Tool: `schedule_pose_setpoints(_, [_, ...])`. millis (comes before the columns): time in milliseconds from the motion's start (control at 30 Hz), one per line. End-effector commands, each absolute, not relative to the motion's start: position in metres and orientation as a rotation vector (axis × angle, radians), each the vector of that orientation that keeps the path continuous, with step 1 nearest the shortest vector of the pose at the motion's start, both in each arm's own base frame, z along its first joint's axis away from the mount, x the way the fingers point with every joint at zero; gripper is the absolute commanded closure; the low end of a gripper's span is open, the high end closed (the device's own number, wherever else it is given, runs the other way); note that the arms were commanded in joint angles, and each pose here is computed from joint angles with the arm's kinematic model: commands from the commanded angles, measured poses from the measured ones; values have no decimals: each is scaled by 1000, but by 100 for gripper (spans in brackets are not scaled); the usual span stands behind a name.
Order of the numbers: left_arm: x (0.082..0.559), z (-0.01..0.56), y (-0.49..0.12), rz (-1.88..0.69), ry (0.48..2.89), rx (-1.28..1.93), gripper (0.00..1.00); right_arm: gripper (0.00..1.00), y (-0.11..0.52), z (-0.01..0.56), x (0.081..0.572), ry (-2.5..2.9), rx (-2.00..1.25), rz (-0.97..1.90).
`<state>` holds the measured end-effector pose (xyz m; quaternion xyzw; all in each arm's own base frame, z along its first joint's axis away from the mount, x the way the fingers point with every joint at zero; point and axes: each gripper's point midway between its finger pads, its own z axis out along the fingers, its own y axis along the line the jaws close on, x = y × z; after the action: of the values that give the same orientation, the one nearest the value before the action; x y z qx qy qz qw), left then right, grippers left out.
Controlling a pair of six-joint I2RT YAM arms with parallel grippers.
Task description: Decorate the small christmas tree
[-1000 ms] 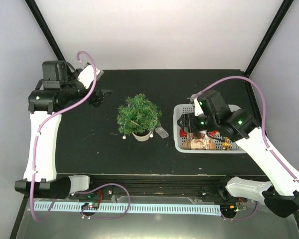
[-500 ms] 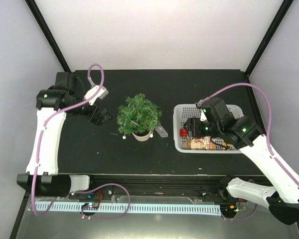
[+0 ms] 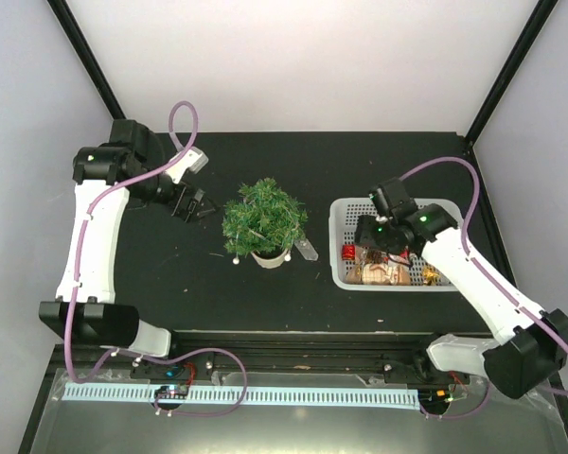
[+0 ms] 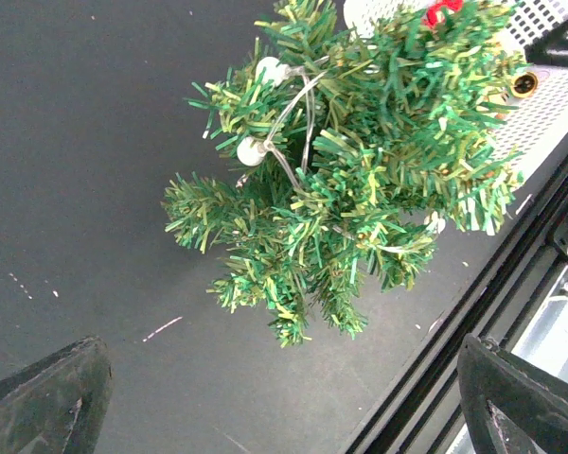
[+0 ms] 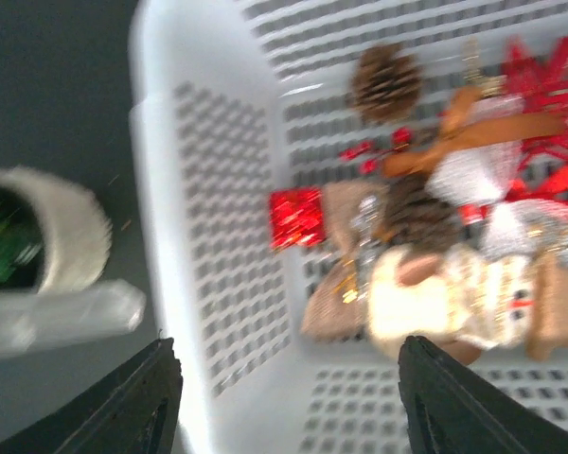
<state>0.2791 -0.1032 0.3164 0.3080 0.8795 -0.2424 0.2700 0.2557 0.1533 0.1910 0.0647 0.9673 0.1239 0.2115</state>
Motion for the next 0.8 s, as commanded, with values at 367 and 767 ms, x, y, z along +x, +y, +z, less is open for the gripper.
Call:
schedule_pose_setpoints(367, [276, 305, -102, -708, 2456, 754, 1, 41, 34, 115, 338, 2629, 763, 289])
schedule_pose_setpoints(767, [303, 306, -111, -790, 2434, 754, 1, 44, 9, 59, 353, 2620, 1039, 496])
